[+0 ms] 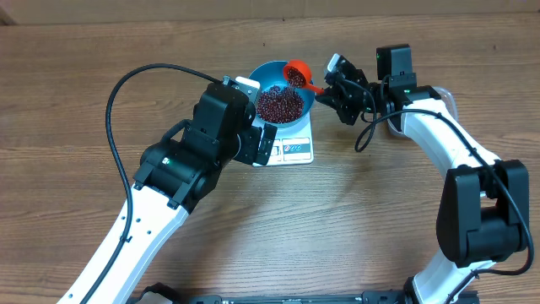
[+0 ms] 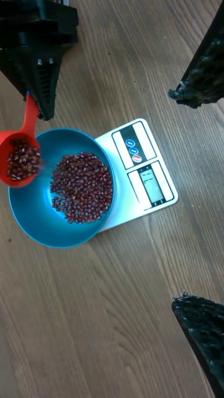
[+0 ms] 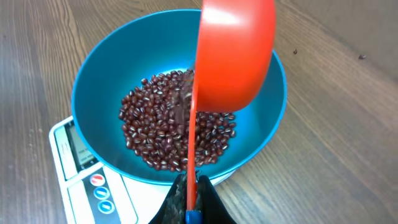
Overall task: Scoop item into bowl and weigh 150g on scale
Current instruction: 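Tilt the red scoop further to empty remaining beans into the bowl, then raise the empty scoop and move it right over the bean tub, then lower the red scoop into the bean tub with the right gripper, then drag the scoop through the beans and tilt it upright to fill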
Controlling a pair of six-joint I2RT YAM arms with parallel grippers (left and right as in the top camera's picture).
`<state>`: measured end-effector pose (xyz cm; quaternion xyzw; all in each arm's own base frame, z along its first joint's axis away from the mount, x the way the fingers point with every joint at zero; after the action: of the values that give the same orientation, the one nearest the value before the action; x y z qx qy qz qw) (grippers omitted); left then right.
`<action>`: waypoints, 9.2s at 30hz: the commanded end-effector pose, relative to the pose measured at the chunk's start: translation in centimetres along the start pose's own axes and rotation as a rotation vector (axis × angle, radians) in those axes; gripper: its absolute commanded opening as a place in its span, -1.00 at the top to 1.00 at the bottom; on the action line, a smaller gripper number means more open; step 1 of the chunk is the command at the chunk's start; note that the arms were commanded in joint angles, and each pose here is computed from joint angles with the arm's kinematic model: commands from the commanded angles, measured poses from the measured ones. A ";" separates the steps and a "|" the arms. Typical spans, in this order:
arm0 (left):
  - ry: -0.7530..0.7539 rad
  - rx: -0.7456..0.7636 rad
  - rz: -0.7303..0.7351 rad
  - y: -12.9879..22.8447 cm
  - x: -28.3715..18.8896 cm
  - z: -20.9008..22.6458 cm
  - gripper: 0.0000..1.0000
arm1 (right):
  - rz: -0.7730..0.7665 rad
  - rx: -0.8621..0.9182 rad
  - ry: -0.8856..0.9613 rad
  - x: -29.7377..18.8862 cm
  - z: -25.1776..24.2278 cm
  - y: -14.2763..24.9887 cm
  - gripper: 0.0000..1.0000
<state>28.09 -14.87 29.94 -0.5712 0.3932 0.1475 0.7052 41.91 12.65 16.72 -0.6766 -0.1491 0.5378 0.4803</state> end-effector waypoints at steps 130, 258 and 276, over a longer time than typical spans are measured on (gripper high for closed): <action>0.009 0.013 -0.035 -0.7 -1.0 0.0 -0.99 | 0.181 0.778 0.621 -21.3 -3.5 5.7 0.93; 0.009 0.013 -0.035 -0.7 -1.0 0.0 -0.99 | 0.417 0.882 0.658 -17.0 -5.3 14.0 0.93; 0.009 0.013 -0.035 -0.7 -1.0 0.0 -0.99 | 0.357 0.970 0.410 -13.9 -4.2 14.9 0.93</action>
<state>28.09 -14.87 29.94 -0.5712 0.3932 0.1475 0.7052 36.11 -7.83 13.61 -0.5161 0.3457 0.4399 0.6486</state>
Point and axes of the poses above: each gripper's point midway between its finger pads, its own x axis out along the fingers, its own z axis along the line the jaws close on, y = z × x, the point moved 7 cm from there along -x, back along the fingers, and after that the axes turned 5 degrees about x, right-handed, at the moved point
